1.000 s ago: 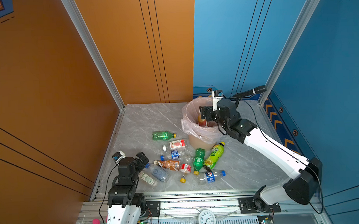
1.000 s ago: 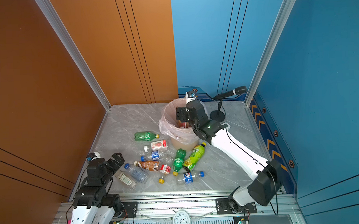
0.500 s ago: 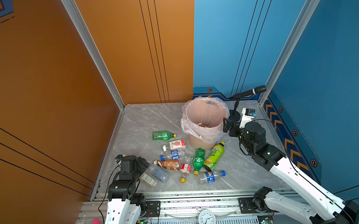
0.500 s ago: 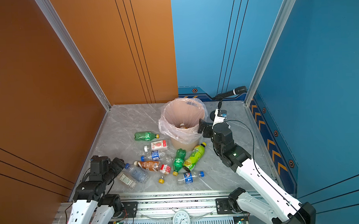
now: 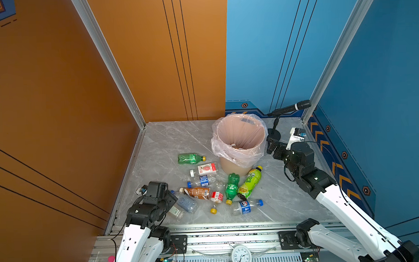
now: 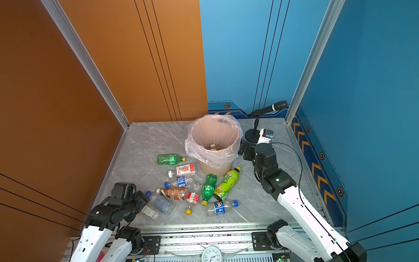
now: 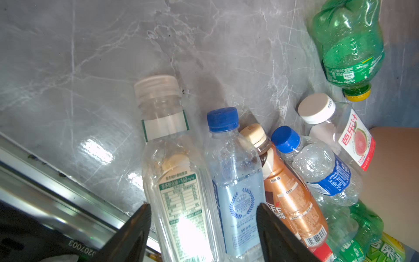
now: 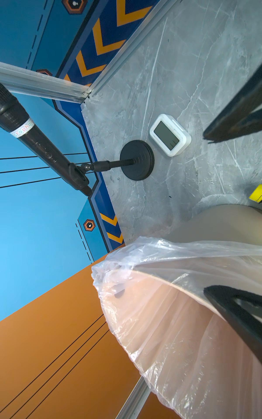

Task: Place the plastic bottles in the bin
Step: 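Grasp the clear green-labelled bottle with the left gripper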

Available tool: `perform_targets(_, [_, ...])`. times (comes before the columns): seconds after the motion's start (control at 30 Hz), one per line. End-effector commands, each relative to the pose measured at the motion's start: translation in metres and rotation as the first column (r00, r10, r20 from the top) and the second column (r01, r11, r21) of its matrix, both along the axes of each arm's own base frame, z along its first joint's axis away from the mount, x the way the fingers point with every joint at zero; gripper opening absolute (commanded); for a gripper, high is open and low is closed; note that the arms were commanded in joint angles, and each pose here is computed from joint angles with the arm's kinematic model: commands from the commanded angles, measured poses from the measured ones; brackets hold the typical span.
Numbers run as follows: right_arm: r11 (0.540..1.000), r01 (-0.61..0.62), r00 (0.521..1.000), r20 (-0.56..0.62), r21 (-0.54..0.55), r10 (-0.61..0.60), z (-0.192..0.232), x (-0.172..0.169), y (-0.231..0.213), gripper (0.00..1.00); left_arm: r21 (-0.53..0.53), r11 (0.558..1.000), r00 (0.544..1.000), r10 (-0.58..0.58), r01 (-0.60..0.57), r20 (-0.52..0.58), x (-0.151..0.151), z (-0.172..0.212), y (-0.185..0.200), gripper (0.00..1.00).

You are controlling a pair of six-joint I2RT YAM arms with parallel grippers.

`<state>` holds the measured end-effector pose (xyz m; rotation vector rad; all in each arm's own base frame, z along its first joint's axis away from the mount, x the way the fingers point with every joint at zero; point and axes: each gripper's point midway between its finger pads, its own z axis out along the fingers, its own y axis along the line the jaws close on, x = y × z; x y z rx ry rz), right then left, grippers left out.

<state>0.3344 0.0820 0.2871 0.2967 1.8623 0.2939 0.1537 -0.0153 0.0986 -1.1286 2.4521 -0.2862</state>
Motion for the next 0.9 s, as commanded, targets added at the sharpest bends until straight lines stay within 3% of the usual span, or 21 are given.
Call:
perform_targets(0.0, [1.000,-0.005,1.000,-0.018,0.017,0.005,-0.007,-0.004,-0.001,1.00,0.025,0.999,0.998,0.025,-0.024,-0.062,-0.013,-0.013,0.003,0.75])
perform_targets(0.33, [1.000,-0.004,1.000,-0.029,0.020,0.005,-0.011,-0.004,-0.003,1.00,0.063,0.998,0.996,0.027,-0.022,-0.080,-0.018,-0.032,0.005,0.77])
perform_targets(0.87, [0.999,0.031,0.999,-0.017,0.033,-0.030,-0.010,-0.006,-0.011,1.00,0.010,0.998,0.996,0.057,-0.057,-0.072,-0.012,-0.066,-0.002,0.76])
